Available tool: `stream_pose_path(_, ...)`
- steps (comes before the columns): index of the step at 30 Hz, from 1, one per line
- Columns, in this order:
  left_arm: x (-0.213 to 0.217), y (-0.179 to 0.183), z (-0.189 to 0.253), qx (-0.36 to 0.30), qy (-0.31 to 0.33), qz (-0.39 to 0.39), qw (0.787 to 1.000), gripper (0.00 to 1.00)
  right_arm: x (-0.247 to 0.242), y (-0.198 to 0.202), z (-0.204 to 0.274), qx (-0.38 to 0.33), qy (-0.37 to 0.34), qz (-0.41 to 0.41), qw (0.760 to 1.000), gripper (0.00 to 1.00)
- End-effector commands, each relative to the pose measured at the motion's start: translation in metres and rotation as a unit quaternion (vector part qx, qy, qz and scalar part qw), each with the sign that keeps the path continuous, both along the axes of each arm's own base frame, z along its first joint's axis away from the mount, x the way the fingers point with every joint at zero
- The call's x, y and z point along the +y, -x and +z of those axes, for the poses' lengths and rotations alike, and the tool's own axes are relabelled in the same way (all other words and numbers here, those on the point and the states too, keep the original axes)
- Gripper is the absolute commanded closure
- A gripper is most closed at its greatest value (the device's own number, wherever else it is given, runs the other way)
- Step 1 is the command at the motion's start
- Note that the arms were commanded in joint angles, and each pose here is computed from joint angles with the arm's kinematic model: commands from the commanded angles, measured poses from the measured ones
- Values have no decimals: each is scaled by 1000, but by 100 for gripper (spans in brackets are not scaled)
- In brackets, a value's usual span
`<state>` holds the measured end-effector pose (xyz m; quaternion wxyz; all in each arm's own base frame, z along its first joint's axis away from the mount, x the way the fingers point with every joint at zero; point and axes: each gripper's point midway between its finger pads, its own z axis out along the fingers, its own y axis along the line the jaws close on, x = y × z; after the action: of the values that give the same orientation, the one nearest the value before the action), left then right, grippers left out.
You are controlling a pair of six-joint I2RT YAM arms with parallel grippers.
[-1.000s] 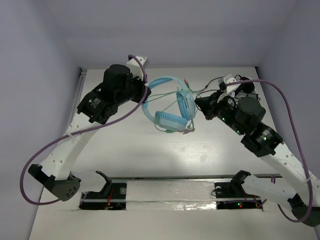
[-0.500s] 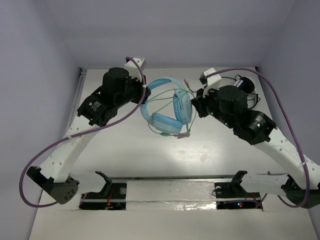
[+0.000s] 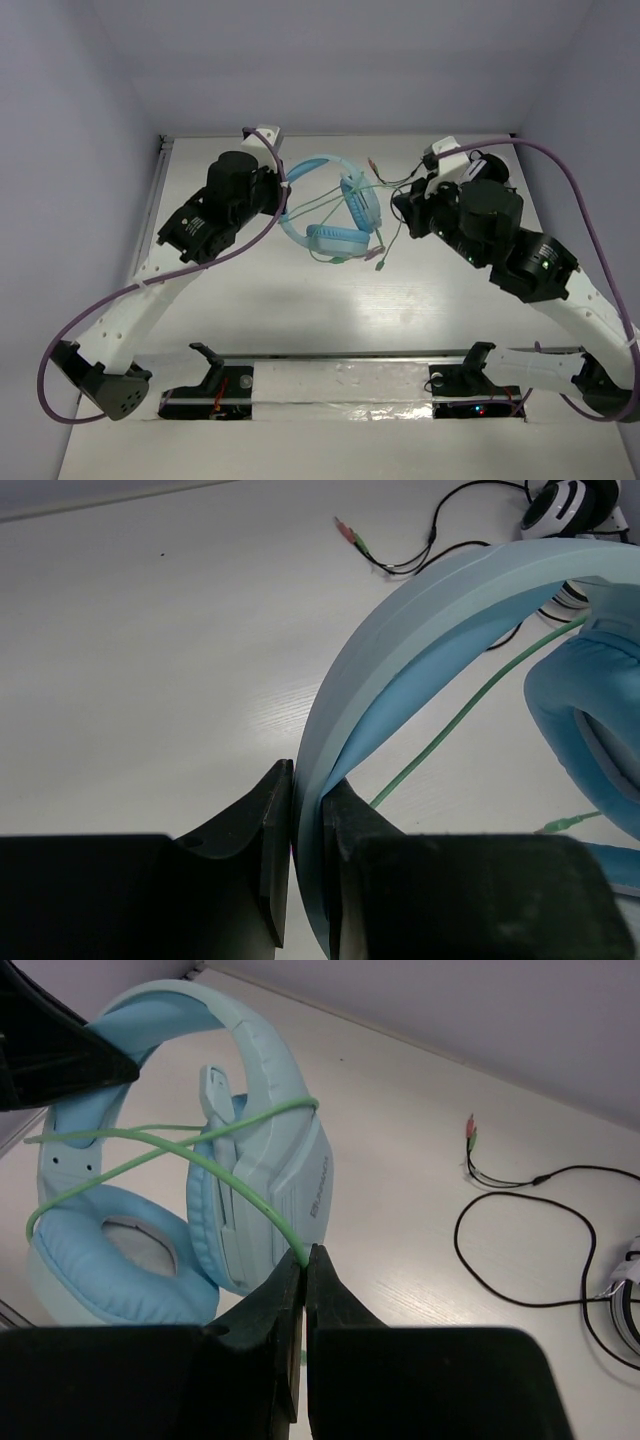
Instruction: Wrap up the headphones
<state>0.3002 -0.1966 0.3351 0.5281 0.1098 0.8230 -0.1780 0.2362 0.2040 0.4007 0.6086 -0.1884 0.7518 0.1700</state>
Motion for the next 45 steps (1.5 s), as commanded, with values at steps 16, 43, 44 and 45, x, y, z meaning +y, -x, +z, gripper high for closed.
stream_pose_path(16,-11,12,47,-64,127,-12,990,100,54,27,-2,25,19,138,990,100)
stream_pose_path(43,-13,40,4,-17,93,-68,993,100,25,-4,22,-40,31,-17,999,100)
stream_pose_path(44,-13,41,4,-17,94,-70,993,100,22,-7,21,-39,33,-23,998,100)
stream_pose_path(45,-12,42,5,-18,94,-70,993,100,20,-9,20,-39,34,-29,998,100)
